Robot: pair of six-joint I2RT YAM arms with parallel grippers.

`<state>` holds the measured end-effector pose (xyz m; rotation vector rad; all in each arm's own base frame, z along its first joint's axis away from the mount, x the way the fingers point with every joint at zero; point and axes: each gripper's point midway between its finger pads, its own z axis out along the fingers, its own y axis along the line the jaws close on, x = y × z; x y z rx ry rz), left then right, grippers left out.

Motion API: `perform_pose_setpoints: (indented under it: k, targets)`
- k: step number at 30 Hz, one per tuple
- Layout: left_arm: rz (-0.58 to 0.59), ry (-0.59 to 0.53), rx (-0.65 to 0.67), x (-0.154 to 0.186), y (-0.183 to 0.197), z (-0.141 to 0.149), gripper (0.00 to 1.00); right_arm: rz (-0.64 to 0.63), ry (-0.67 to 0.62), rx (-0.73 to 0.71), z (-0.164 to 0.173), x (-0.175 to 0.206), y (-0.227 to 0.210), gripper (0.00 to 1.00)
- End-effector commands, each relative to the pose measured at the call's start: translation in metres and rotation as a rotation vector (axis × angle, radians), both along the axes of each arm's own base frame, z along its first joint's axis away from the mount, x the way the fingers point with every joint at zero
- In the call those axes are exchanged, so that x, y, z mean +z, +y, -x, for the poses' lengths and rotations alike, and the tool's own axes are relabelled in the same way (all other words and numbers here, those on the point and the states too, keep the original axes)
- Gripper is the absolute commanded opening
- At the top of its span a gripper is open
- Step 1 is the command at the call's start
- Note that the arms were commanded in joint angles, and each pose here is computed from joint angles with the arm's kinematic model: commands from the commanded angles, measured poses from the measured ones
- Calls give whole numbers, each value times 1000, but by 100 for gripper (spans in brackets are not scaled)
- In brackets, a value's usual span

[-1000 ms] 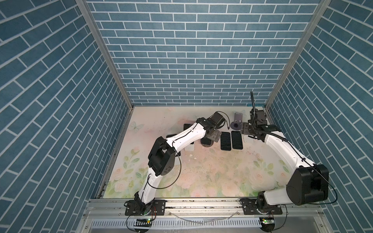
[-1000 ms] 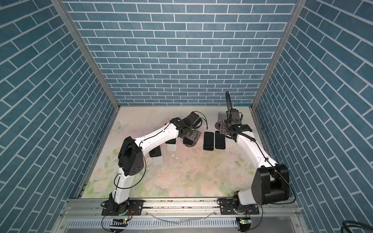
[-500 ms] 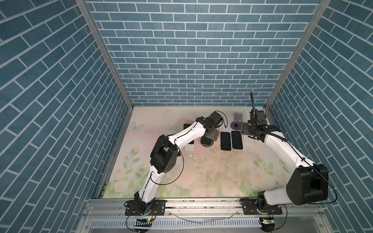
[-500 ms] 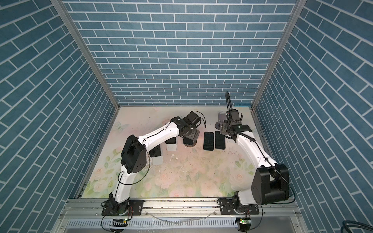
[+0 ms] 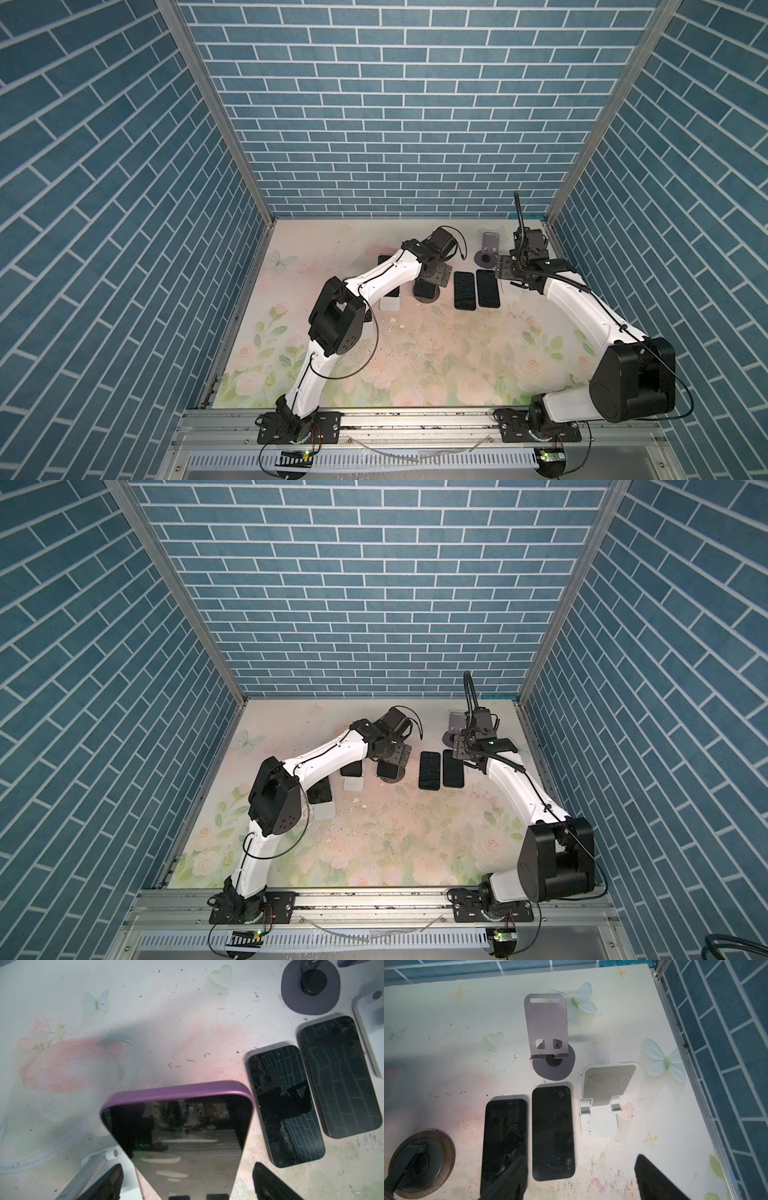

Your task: Remove the phone from the phone stand

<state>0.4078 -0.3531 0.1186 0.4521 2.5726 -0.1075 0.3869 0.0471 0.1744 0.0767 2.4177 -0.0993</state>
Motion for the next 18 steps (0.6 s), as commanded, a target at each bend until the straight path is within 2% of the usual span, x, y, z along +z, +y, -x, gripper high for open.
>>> perform_pose_setpoints:
  k: [1,10,18]
  targets:
    - [-31,15,31,-19,6,-3,96,35,19,9,6,-9,-4,82]
    - [-34,18,58,-26,8,-4,92,32,19,9,6,-9,-4,82]
    - [-35,20,61,-29,8,-3,78,31,20,8,6,-10,-4,82]
